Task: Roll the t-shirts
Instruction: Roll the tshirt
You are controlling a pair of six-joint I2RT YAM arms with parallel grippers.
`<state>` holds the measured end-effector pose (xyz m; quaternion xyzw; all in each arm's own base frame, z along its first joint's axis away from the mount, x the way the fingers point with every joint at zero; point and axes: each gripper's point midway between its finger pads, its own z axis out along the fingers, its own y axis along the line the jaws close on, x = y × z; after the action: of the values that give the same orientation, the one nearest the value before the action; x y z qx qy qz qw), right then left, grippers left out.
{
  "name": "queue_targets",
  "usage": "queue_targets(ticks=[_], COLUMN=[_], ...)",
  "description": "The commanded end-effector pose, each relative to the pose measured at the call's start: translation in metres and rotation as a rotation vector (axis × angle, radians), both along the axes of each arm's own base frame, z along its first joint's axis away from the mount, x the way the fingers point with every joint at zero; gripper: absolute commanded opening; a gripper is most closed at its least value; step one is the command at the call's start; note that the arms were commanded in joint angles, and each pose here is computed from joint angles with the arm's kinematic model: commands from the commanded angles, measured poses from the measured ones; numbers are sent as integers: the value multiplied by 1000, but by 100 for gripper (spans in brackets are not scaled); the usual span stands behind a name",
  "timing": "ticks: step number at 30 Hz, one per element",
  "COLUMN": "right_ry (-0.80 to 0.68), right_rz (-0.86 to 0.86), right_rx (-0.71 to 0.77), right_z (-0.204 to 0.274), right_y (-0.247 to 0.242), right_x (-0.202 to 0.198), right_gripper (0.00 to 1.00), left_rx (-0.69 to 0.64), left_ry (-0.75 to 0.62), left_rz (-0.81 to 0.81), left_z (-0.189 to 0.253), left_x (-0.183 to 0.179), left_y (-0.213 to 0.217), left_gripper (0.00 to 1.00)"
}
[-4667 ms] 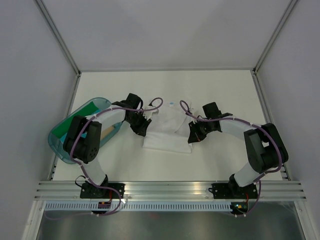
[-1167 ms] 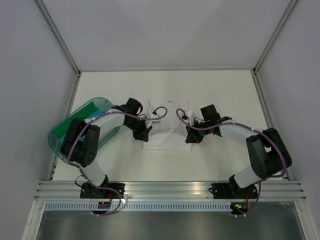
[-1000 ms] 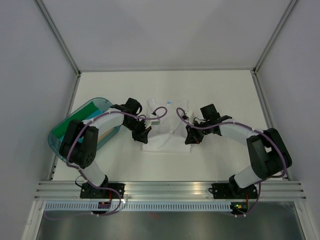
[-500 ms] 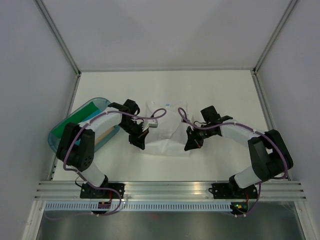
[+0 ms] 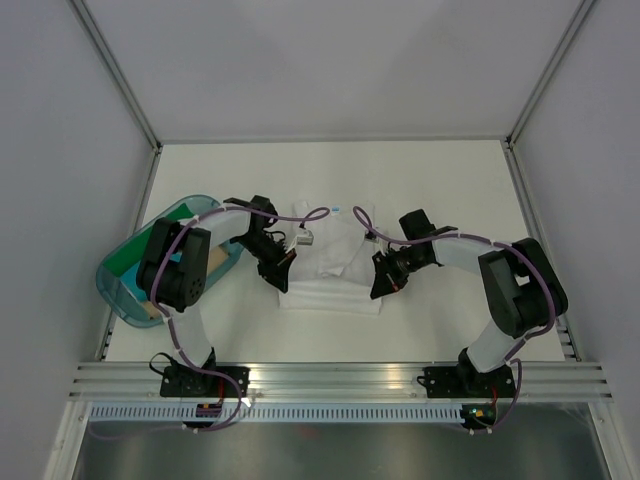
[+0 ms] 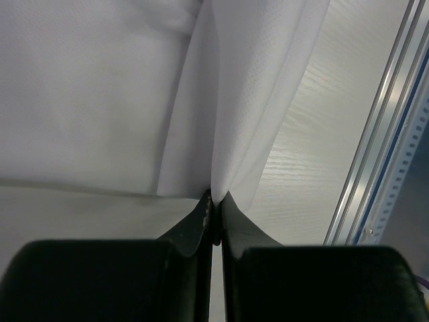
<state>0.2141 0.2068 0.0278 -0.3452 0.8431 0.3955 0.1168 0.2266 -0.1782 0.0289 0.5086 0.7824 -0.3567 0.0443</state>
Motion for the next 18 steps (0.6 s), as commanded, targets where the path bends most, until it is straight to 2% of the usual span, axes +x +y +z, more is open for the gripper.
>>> queue_targets(ticks=[1, 3, 6, 12, 18], right_ry=[-33, -26, -23, -134, -195], right_rz=[-39, -50, -58, -104, -107], right_rx=[-17, -29, -29, -77, -113], right_z=[2, -1, -1, 13, 25], right_y=[-1, -2, 0, -7, -14], right_x=[17, 19, 22, 43, 49], right_gripper=[10, 21, 31, 41, 47], left_rx=[16, 21, 22, 10, 48], left_ry=[-47, -48, -59, -130, -220], left_rz=[12, 15, 20, 68, 95], left_z=[0, -2, 1, 24, 32], left_x=[17, 20, 23, 43, 62], left_y=[-1, -1, -2, -8, -3], left_gripper=[10, 16, 29, 42, 44])
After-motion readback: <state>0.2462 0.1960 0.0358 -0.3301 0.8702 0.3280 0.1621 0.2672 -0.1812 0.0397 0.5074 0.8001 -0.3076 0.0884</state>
